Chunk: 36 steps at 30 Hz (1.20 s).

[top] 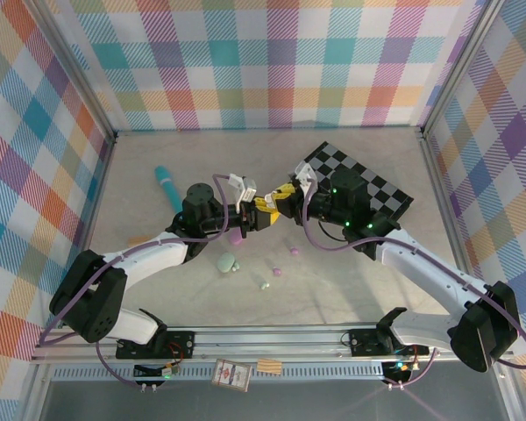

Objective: Insert the wireless bluetooth earbuds into the charging case

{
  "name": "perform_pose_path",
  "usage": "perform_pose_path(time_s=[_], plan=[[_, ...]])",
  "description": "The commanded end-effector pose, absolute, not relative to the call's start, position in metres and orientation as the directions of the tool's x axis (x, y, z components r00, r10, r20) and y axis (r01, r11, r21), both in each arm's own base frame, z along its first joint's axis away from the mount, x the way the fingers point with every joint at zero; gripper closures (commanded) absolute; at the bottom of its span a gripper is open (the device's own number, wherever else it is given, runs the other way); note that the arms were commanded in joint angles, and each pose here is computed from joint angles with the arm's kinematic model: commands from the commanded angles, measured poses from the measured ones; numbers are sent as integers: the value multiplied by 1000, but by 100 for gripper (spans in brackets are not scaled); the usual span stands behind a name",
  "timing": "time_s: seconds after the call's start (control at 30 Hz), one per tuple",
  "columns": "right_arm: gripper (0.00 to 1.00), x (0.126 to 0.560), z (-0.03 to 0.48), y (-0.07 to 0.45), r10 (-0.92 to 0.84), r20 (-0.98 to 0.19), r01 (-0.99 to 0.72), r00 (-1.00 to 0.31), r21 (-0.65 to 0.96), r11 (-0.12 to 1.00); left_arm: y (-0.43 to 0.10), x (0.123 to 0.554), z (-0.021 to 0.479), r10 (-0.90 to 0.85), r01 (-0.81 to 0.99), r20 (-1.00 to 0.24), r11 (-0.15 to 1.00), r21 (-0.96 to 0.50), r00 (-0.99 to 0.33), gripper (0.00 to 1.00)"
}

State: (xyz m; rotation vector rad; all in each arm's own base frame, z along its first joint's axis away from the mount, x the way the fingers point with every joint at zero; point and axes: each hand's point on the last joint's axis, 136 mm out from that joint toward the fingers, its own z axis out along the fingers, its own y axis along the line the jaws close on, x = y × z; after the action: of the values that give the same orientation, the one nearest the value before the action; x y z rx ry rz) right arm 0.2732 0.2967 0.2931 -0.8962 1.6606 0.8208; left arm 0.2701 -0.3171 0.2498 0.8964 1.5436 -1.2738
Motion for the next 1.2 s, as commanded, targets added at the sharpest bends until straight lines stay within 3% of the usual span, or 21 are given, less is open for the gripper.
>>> perform_pose_path(time_s=[0.0, 0.6, 0.9, 1.17], plan=[[78, 266, 305, 302, -152, -982, -899, -109, 32, 437, -321, 265, 277, -57, 953, -964, 146, -265, -260, 98], [76, 252, 286, 300, -253, -963, -924, -95, -9, 382, -321, 268, 291, -91, 961, -971, 147, -233, -222, 98], [62, 249, 298, 297, -253, -964, -925, -77, -26, 379, -322, 267, 290, -95, 964, -972, 138, -225, -213, 98], [42, 243, 328, 289, -180, -983, -915, -35, -41, 401, -318, 269, 283, -93, 966, -978, 161, -201, -188, 98]])
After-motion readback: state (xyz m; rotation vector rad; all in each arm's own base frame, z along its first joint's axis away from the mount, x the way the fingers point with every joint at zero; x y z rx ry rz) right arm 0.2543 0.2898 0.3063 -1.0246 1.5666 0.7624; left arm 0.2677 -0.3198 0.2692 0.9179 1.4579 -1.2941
